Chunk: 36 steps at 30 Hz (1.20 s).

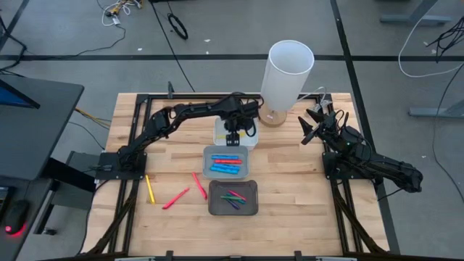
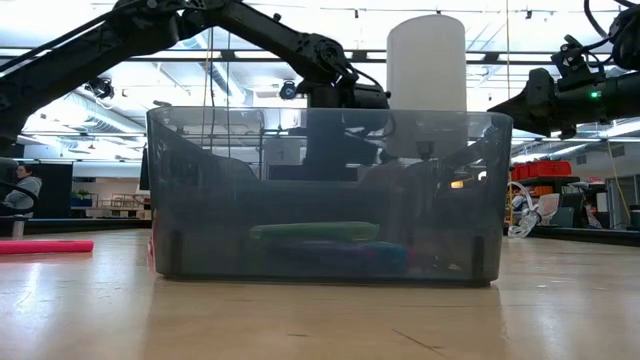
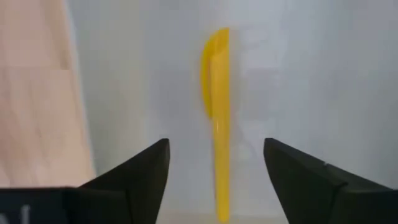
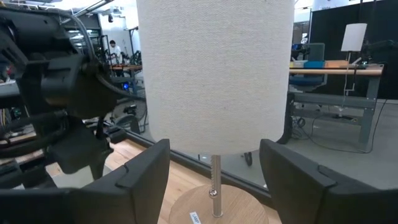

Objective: Pick & Place Markers
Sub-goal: Put the left pink marker pen into the white bin

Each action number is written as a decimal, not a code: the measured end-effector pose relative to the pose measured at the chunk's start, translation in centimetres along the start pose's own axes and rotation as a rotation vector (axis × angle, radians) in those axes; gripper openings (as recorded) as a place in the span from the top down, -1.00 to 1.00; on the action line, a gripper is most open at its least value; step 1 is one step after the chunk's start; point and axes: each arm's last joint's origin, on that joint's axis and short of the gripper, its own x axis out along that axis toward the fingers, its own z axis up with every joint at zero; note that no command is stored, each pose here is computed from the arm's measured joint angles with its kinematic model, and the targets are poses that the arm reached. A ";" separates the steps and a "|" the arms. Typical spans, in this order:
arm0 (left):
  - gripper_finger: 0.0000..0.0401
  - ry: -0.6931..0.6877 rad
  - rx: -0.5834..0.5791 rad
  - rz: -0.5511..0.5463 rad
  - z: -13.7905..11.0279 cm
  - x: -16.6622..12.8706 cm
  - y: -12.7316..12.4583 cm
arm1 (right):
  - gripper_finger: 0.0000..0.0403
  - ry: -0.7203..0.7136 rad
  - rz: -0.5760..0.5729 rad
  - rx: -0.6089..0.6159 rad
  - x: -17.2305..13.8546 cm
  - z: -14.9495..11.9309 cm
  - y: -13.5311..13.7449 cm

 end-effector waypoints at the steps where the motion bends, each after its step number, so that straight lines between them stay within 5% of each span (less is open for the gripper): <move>1: -0.36 -0.004 0.000 0.001 0.1 -0.3 0.0 | -0.25 0.000 0.000 0.000 0.0 0.0 0.0; 36: -0.37 -0.117 -0.254 -0.060 -2.9 -15.4 -2.1 | -0.25 0.000 0.000 0.000 0.0 0.0 0.0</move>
